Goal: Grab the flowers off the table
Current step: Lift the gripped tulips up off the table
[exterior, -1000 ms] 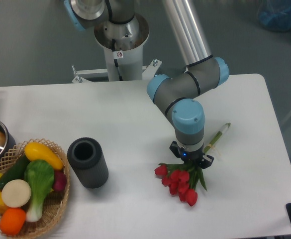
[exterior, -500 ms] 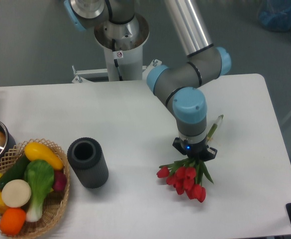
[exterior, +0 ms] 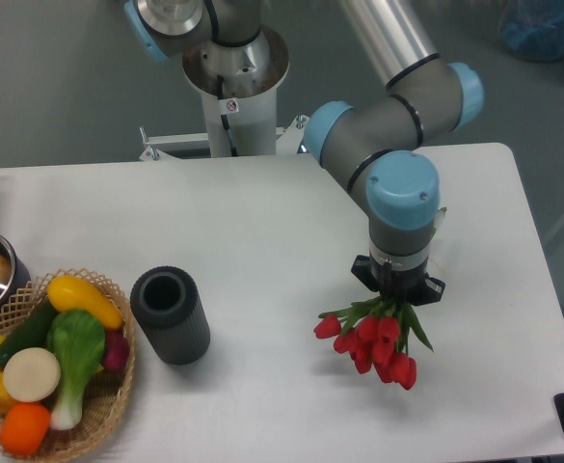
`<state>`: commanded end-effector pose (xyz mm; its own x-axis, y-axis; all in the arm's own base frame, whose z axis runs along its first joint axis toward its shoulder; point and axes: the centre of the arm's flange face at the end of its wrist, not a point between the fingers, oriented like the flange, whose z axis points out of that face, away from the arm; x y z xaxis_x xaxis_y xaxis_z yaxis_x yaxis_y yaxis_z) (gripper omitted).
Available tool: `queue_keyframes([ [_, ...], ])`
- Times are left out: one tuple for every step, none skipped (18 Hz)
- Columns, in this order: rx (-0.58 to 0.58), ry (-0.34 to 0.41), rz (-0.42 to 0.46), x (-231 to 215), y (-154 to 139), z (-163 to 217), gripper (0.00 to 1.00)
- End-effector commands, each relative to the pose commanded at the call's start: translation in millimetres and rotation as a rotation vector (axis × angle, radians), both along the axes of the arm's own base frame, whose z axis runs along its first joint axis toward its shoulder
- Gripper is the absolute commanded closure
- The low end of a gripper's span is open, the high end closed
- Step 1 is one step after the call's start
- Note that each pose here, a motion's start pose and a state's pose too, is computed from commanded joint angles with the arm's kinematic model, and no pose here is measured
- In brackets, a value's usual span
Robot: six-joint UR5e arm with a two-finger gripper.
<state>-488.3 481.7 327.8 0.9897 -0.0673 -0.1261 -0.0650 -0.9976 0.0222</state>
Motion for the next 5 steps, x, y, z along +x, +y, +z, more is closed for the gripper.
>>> queue_keyframes([
  [-0.002, 0.000, -0.001, 0.0, -0.2, -0.1, 1.00],
  [0.000, 0.001, -0.005, 0.5, -0.4, 1.9, 1.00],
  [-0.002, 0.001, -0.004, 1.0, -0.9, 2.0, 1.00],
  [-0.002, 0.001, -0.004, 1.0, -0.9, 2.1, 1.00],
  [-0.005, 0.002, -0.006, 1.0, -1.3, 1.5, 1.00],
])
